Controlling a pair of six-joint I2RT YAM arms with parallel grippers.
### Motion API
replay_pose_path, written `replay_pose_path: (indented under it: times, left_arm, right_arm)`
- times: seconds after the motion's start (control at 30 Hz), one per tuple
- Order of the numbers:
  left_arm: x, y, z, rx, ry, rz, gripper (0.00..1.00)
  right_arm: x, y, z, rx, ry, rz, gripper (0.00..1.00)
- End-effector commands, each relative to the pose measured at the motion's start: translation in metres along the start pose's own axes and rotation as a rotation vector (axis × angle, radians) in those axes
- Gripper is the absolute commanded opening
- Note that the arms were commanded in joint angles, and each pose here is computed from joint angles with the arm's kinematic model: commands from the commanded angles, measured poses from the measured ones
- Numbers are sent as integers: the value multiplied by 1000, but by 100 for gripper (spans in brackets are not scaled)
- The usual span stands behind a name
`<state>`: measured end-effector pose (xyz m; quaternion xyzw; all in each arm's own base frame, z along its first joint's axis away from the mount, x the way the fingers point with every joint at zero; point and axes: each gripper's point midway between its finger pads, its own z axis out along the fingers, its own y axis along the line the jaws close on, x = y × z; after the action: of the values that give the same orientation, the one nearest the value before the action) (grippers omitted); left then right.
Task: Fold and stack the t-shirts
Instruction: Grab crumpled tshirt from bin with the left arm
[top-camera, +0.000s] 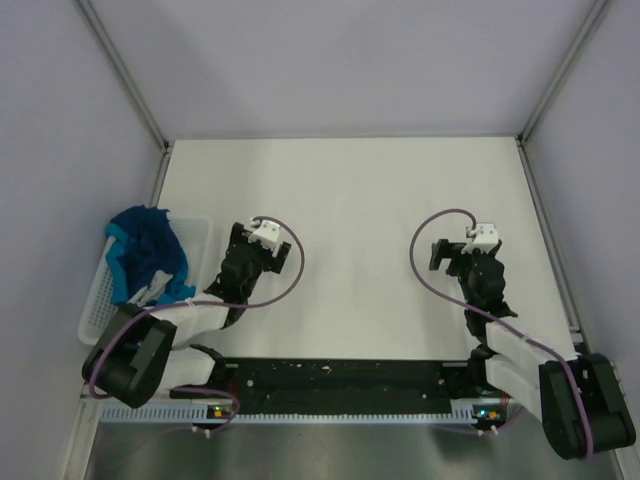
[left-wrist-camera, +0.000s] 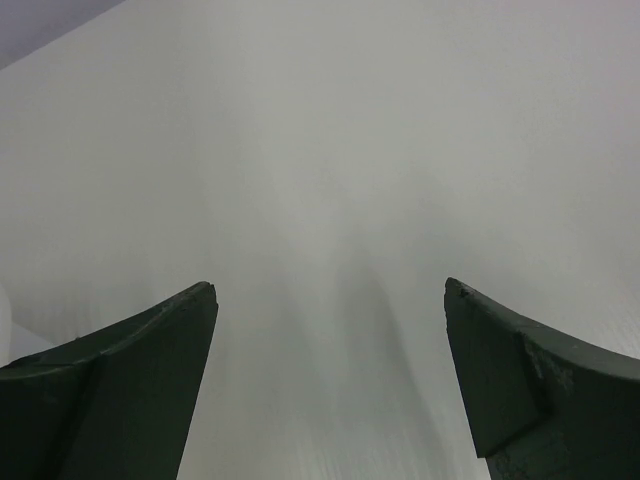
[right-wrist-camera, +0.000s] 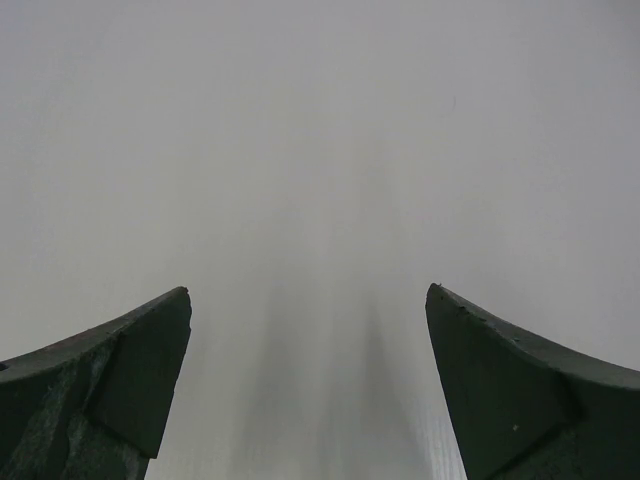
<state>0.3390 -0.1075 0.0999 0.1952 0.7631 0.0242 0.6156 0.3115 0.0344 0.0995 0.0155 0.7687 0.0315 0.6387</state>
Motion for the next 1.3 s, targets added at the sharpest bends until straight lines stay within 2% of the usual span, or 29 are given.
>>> replay_pose_path:
  times: [0.0, 0.1, 0.17, 0.27, 0.33, 0.37, 0.43, 0.6, 0.77, 0.93, 1.03, 1.1, 1.13, 1.17, 1.27]
  left_arm:
    - [-16, 5, 12, -22, -11, -32, 99]
    - [-28, -12, 13, 116, -1, 95, 97]
    - [-53, -12, 9, 173, 20, 141, 93]
    - [-85, 5, -7, 215, 125, 270, 88]
    - [-105, 43, -17, 93, 243, 318, 86]
    - [-101, 64, -24, 26, 335, 335, 84]
    - [-83, 112, -38, -89, 500, 346, 78]
    - [-10, 236, -76, -404, 803, 235, 69]
    - [49, 273, -94, -478, 945, 151, 70]
    - [78, 280, -65, -414, 953, 62, 67]
    - [97, 291, -57, -443, 1018, 30, 53]
    - [103, 298, -56, -473, 1046, 29, 33]
    - [105, 297, -56, -475, 1049, 24, 12]
    - [104, 298, -57, -487, 1044, 17, 0]
    - [77, 302, -65, -531, 973, 16, 0]
  right_arm:
    - [-26, 1, 7, -1, -69, 2, 99]
    - [-25, 1, 9, -2, -60, -2, 99]
    - [-25, 2, 9, -4, -58, -3, 99]
    - [-25, 2, 9, -6, -60, -4, 99]
    - [-25, 3, 9, -8, -61, -4, 99]
    - [-25, 2, 9, -6, -60, -4, 99]
    - [-24, 2, 9, -6, -58, -4, 99]
    - [-24, 2, 9, -3, -60, -4, 99]
    - [-25, 2, 9, -3, -59, -4, 99]
    - [-24, 3, 10, -10, -53, -7, 99]
    - [-25, 3, 9, -10, -58, -6, 99]
    - [-25, 4, 8, -15, -62, -7, 99]
    - [-25, 3, 8, -16, -64, -5, 99]
    - [-26, 3, 8, -16, -67, -7, 99]
    - [-25, 3, 8, -16, -65, -7, 99]
